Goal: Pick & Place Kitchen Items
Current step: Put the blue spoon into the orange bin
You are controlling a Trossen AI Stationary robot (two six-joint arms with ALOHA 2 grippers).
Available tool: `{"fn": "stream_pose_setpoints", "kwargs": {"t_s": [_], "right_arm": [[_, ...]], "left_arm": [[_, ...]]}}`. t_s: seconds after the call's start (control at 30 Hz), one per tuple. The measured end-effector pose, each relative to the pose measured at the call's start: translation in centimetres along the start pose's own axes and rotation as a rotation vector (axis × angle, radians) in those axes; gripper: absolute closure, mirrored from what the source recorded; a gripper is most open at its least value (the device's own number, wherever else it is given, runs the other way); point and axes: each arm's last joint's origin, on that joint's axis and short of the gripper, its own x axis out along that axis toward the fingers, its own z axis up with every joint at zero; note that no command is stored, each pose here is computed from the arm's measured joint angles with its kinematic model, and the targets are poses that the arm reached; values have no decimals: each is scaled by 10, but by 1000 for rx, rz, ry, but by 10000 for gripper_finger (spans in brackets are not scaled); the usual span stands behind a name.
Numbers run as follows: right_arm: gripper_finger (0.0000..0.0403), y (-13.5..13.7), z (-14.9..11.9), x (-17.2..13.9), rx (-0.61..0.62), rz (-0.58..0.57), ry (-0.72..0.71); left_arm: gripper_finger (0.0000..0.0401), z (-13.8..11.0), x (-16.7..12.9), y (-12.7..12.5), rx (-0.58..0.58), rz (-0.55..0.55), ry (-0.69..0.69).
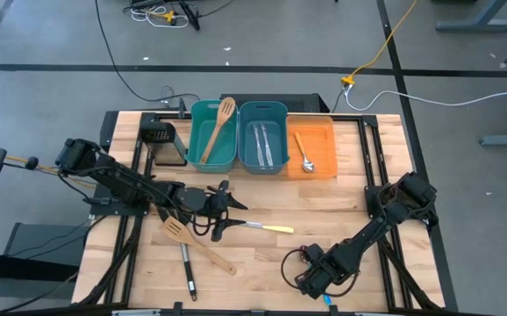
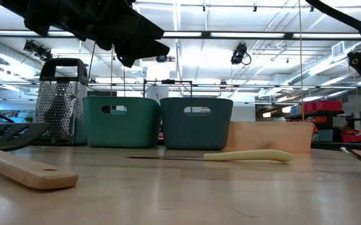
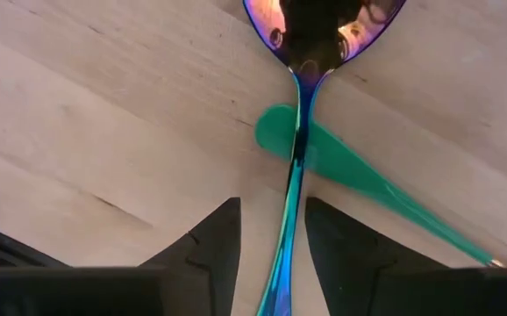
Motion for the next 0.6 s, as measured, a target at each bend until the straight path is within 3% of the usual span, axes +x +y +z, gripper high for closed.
{"fn": "stream_pose_setpoints", "kwargs": {"t_s": [0.6], "right_arm": [[293, -2, 2, 16, 90, -64, 25]], "left_arm": [[191, 0, 0, 0, 16, 0, 1]]}}
